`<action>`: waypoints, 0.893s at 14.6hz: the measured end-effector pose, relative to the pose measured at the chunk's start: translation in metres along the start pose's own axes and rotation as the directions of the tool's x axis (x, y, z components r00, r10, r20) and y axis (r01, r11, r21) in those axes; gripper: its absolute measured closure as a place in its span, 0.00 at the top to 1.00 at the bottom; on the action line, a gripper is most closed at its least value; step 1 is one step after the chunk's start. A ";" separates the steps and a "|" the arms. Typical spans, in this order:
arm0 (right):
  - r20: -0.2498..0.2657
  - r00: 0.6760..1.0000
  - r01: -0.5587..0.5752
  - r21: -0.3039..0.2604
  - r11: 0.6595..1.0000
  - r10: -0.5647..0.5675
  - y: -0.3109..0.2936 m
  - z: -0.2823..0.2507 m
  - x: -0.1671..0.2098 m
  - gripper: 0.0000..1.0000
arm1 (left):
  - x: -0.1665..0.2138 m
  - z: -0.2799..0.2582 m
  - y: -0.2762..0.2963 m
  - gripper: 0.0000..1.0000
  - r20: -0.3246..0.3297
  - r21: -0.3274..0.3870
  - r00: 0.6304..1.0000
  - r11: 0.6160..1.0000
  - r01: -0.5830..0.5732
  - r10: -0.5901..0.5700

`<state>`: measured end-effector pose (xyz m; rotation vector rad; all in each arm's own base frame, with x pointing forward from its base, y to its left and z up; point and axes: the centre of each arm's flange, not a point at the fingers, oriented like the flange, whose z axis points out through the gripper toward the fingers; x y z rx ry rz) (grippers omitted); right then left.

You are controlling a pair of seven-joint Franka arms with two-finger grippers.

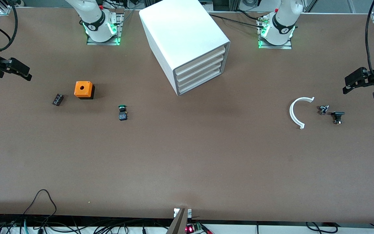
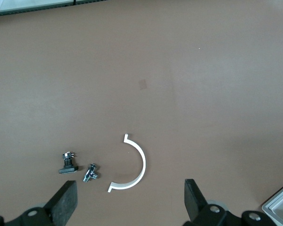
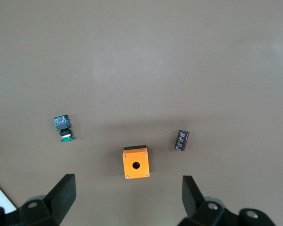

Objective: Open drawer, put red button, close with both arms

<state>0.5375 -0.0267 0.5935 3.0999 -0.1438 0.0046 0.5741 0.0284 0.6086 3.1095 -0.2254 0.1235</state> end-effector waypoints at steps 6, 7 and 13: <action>0.022 1.000 0.001 -0.001 1.000 -0.001 -0.001 0.013 0.003 1.00 | -0.004 0.003 -0.003 1.00 0.035 -0.007 0.999 1.000 0.007 -0.007; 0.023 1.000 0.001 -0.001 1.000 -0.001 -0.001 0.013 0.003 1.00 | -0.005 0.003 -0.005 1.00 0.038 -0.007 0.999 1.000 0.011 -0.011; 0.022 1.000 0.001 -0.001 1.000 -0.001 -0.001 0.013 0.004 1.00 | -0.010 0.003 -0.025 1.00 0.044 -0.005 0.998 0.999 0.053 -0.052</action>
